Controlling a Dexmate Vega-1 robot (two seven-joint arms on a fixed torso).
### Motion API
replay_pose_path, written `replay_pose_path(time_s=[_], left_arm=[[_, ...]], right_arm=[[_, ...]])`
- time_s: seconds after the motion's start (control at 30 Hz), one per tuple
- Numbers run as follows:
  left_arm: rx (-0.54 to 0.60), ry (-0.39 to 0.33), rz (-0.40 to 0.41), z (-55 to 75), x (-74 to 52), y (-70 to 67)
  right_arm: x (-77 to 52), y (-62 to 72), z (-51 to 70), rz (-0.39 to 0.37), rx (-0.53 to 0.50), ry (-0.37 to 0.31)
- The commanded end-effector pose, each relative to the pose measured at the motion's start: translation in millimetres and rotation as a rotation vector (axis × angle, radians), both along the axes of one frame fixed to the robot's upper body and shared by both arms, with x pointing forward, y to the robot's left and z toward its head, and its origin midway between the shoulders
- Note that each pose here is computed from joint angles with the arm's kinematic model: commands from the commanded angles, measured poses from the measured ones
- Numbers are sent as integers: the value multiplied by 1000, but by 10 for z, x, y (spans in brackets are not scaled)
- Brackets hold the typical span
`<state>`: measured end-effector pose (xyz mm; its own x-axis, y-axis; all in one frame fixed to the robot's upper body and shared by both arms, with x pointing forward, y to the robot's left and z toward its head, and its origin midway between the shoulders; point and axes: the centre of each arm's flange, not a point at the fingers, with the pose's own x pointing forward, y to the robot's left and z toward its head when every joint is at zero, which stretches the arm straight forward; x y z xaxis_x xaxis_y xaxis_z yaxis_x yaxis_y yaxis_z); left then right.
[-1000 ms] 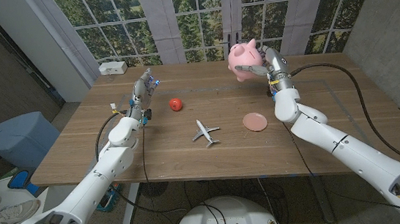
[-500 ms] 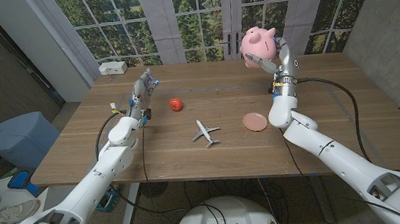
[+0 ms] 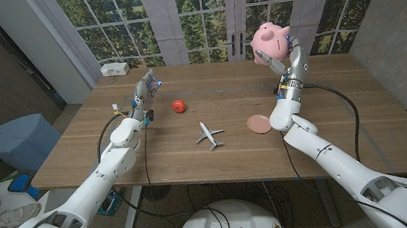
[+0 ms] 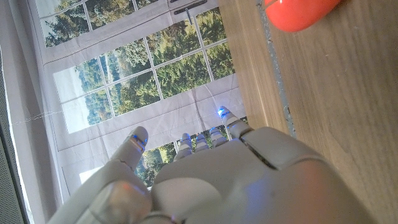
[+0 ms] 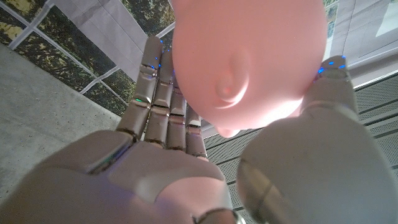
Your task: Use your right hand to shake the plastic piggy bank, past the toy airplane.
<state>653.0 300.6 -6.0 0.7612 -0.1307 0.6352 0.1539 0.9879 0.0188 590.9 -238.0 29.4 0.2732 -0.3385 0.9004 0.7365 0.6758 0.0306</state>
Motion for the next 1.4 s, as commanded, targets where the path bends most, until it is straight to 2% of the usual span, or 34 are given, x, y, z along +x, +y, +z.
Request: replay_pose_path(time_s=[0.03,0.33,0.63,0.77,0.97,1.4], left_arm=[[3,-1,-1,13,5,7],[5,-3,0,21,-17,4],[9,-4,0,21,-34,-12],[6,-5,1,18,-42,-15],[6,-6,4,17,-54,-17],[8,-6,6,26,-51,-47]], right_arm=[[26,49,56,40,-152,99],[9,120,143,84,-295,241],[-4,228,250,154,-414,463],[5,257,280,168,-441,526],[26,283,306,177,-465,568],[48,245,298,164,-454,551]])
